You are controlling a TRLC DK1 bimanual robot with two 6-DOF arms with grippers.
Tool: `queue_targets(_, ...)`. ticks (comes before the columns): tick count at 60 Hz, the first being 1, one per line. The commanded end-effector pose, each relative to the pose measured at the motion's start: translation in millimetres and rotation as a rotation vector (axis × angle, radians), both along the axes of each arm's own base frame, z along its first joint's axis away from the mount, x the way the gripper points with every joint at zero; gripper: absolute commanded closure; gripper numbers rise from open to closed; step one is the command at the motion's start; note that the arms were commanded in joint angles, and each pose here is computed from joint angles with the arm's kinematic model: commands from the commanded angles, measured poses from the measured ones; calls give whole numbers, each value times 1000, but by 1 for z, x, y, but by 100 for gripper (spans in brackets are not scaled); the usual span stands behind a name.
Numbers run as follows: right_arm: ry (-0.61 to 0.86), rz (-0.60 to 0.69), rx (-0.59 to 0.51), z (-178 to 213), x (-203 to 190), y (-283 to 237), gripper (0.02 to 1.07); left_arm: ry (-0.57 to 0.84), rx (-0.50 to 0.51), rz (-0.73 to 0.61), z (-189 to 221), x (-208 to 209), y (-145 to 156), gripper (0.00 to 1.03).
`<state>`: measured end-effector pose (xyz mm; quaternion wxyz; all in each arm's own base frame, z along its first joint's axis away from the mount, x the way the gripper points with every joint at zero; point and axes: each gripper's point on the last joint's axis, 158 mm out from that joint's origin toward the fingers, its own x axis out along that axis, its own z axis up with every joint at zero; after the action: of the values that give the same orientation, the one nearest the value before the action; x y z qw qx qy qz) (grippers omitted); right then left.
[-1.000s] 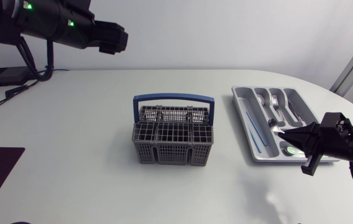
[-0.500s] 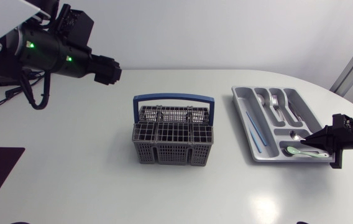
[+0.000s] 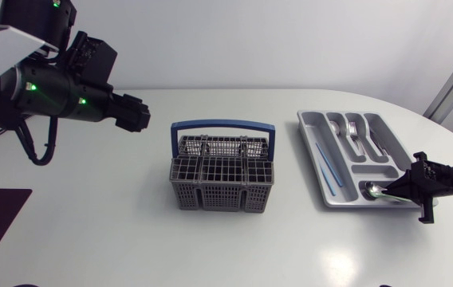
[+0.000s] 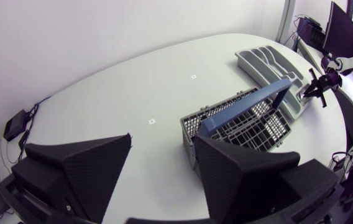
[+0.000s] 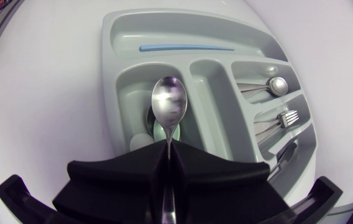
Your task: Unload the cutlery basket into the drawer organizer.
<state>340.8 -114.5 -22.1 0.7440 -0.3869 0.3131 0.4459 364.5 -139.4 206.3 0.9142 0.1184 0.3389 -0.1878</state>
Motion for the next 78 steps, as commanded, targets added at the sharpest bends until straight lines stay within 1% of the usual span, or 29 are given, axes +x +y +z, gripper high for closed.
queue_targets(1, -8, 37, -22, -5, -5, 7, 74, -1, 13, -35, -5, -7, -5, 14)
queue_targets(3, -10, 32, -29, -4, -4, 7, 65, 2, 17, -40, -7, -9, -6, 14)
queue_targets(5, -16, 28, -32, -2, -2, 6, 60, 5, 22, -48, -9, -10, -7, 14)
queue_targets(11, -49, 17, -45, 14, 1, 5, 49, 12, 40, -79, -15, -15, -13, 13)
queue_targets(15, -80, -4, -41, 31, 4, 6, 41, 16, 51, -91, -18, -16, -13, 13)
queue_targets(16, -98, -12, -35, 40, 5, 8, 38, 20, 58, -100, -21, -18, -14, 13)
queue_targets(23, -134, -25, 22, 78, 2, 30, 31, 32, 87, -137, -33, -23, -18, 13)
queue_targets(30, -154, -39, 103, 108, -6, 72, 24, 59, 122, -183, -52, -31, -24, 12)
queue_targets(37, -137, -24, 184, 124, -22, 126, 24, 86, 148, -208, -69, -37, -25, 11)
queue_targets(45, -141, -55, 279, 142, -20, 179, 24, 101, 169, -216, -81, -38, -21, 11)
queue_targets(49, -134, -61, 312, 145, -18, 203, 24, 115, 179, -218, -89, -40, -19, 11)
queue_targets(62, -106, -97, 314, 130, 0, 254, 24, 181, 220, -211, -127, -39, -5, 11)
queue_targets(73, -55, -108, 297, 113, 7, 274, 24, 233, 247, -214, -153, -39, 1, 11)
queue_targets(78, -61, -115, 295, 110, 11, 280, 24, 228, 246, -217, -156, -34, -2, 11)
